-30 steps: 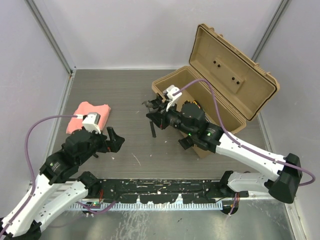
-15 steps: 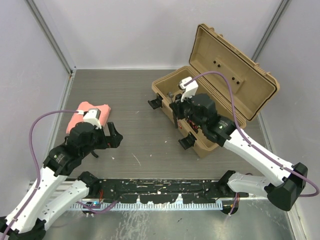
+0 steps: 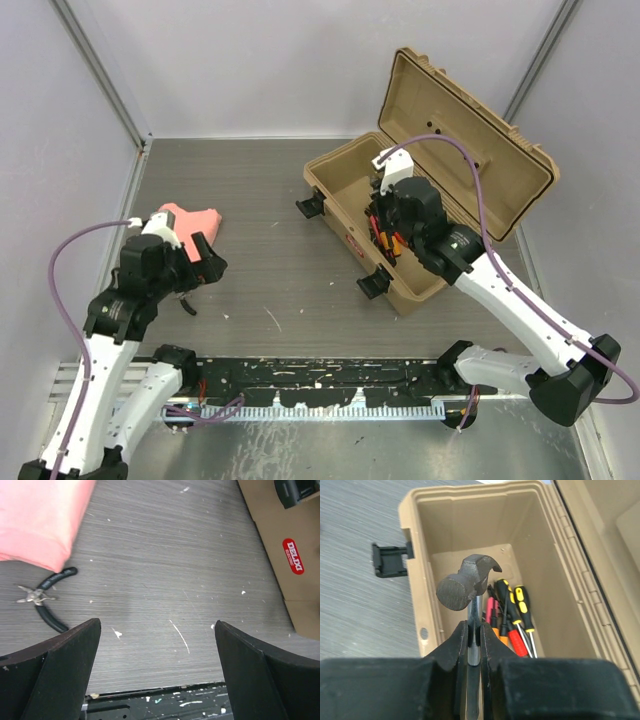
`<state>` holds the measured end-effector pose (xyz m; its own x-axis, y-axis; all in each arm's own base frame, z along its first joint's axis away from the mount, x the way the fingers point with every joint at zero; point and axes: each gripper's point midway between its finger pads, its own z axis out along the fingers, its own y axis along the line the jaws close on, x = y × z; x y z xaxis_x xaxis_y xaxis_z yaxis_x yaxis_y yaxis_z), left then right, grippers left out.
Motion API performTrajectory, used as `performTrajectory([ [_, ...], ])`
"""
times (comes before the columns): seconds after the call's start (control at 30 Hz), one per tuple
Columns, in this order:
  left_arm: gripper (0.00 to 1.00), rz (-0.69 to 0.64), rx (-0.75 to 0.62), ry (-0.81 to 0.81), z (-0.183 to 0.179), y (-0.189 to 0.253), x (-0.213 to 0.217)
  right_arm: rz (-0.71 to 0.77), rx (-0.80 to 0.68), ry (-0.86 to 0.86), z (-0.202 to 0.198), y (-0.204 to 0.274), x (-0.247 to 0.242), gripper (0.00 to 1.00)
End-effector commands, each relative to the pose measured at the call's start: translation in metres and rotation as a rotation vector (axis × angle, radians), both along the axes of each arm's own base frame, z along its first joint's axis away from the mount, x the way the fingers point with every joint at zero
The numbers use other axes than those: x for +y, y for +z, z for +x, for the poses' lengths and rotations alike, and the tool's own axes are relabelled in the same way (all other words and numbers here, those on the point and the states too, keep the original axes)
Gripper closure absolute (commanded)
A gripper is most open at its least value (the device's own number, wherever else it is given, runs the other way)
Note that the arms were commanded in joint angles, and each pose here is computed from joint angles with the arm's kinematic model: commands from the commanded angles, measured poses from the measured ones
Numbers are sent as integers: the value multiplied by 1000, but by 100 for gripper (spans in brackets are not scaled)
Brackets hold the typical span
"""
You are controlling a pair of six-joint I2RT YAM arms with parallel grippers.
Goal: Pack the tool kit
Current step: Place the hammer in the toolbox.
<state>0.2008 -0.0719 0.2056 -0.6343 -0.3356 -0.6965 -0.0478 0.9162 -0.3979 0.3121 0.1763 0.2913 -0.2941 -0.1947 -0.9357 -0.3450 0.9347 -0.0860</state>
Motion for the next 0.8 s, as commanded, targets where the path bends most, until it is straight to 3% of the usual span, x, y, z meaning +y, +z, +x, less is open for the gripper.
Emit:
performTrajectory([
  [0.0,2,98,-150,63,0,27,25,-106,-58,-105,8,7,-27,100],
  [0.17,2,115,-223,77,0,23,31,-249,-32,-162,16,-16,-42,99],
  [0.4,2,107,-221,60,-1,10,28,-357,9,-203,38,-48,-42,99],
  [0.77,2,101,-210,40,-4,4,24,-373,100,-282,85,-98,-56,99],
])
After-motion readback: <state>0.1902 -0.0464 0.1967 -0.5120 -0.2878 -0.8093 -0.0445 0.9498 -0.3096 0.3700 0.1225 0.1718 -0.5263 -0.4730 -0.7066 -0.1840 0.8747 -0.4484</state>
